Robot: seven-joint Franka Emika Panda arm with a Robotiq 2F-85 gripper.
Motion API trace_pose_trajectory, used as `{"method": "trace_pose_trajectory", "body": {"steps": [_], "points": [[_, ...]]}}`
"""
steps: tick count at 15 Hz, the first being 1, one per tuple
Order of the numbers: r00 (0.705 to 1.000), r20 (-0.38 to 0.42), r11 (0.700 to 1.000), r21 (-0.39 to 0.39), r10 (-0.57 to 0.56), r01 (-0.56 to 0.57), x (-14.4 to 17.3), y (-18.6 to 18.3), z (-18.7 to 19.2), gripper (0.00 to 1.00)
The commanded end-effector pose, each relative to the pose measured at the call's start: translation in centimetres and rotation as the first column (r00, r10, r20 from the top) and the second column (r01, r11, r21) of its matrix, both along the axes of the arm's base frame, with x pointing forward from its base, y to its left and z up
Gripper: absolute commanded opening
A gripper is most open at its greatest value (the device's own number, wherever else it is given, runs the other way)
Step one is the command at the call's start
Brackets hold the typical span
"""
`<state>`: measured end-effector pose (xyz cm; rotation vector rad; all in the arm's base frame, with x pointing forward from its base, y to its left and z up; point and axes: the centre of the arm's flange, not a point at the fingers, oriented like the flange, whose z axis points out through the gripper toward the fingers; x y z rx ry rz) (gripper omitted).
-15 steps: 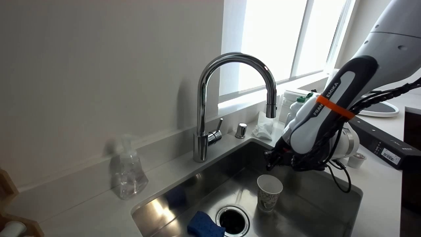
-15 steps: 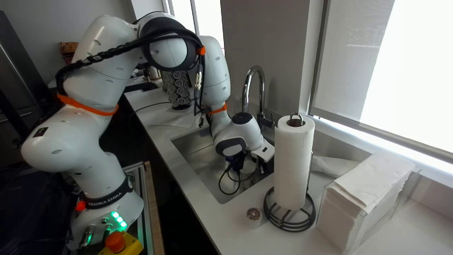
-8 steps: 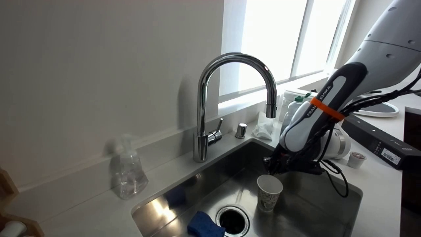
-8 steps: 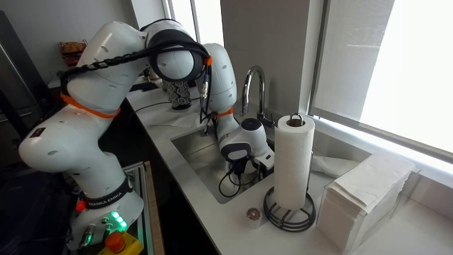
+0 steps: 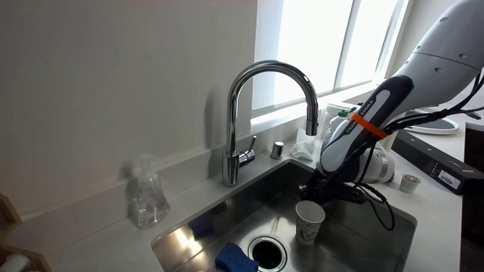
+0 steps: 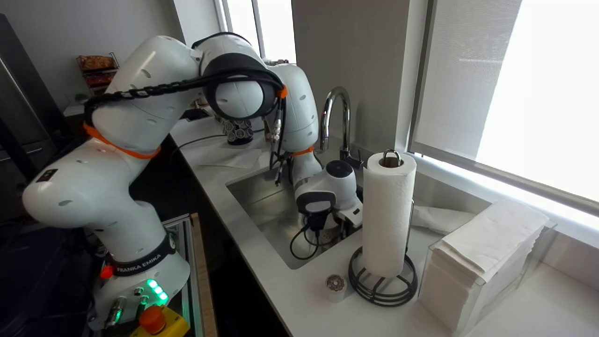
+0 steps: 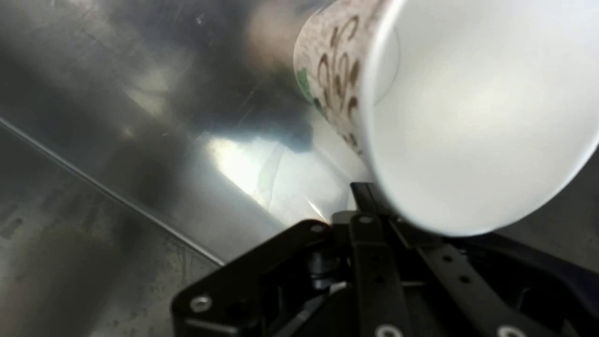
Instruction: Put the paper cup inside the sink under the tap
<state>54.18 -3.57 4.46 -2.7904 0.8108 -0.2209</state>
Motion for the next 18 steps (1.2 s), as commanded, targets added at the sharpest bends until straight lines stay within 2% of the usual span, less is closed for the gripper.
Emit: {"method": "trace_pose_trajectory", "body": {"steps": [1,8,18], "points": [[1.0,-0.03,0.999,0.037,-0.008,0.009,0.6,-0.3,-1.1,0.0],[0.998,-0.06,0.997,0.074,-0.013,0.018,0.6,-0.2,-1.7,0.0],[0.993,-0.122,0.986,0.169,0.007,0.014,0.5,-0.2,-2.2,0.0]]}}
